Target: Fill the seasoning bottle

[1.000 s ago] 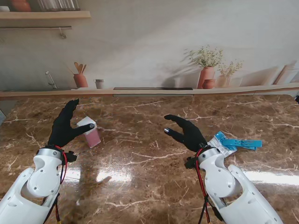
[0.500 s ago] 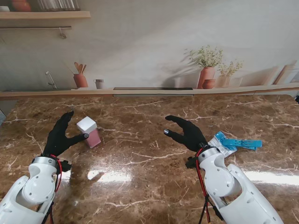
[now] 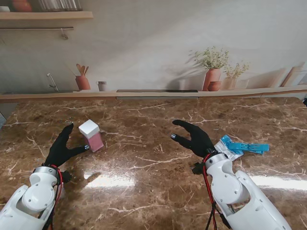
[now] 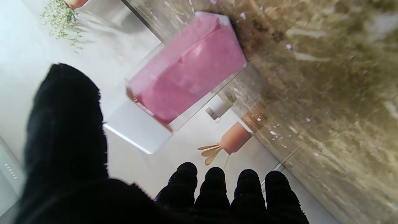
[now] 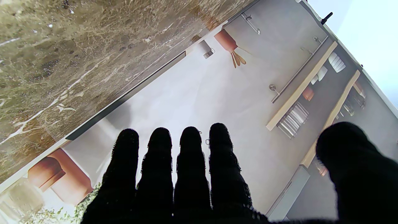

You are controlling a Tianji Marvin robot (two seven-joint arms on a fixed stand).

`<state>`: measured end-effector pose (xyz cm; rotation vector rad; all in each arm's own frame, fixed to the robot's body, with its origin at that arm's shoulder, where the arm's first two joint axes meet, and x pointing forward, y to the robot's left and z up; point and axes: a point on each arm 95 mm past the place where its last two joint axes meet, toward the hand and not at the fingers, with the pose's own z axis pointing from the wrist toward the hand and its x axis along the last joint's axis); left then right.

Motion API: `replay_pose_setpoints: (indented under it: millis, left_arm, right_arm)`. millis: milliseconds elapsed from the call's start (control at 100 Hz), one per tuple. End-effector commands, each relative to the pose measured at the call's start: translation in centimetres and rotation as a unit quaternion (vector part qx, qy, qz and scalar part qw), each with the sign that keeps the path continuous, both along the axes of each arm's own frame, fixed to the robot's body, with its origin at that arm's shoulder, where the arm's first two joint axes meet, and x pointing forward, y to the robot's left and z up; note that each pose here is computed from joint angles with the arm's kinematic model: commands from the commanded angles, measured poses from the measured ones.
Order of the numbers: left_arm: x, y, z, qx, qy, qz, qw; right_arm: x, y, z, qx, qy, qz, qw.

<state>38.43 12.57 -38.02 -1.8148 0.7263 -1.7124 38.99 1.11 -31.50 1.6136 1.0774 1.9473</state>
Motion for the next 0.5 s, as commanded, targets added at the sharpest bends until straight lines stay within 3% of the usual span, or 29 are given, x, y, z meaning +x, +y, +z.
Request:
replay_pose_setpoints:
  millis: [0, 490]
  left_arm:
    - [0.3, -0.1, -0.9, -0.008, 0.013, 0.003, 0.9999]
    - [3.5, -2.1, -3.9, -0.056, 0.051, 0.006, 0.9971]
  right_arm:
    - [-0.1, 0.2, -0.3, 0.0, 0.01, 0.005, 0.9999]
    - [0.1, 0.3, -0.5, -0.003, 0.02, 0.005, 0.9998]
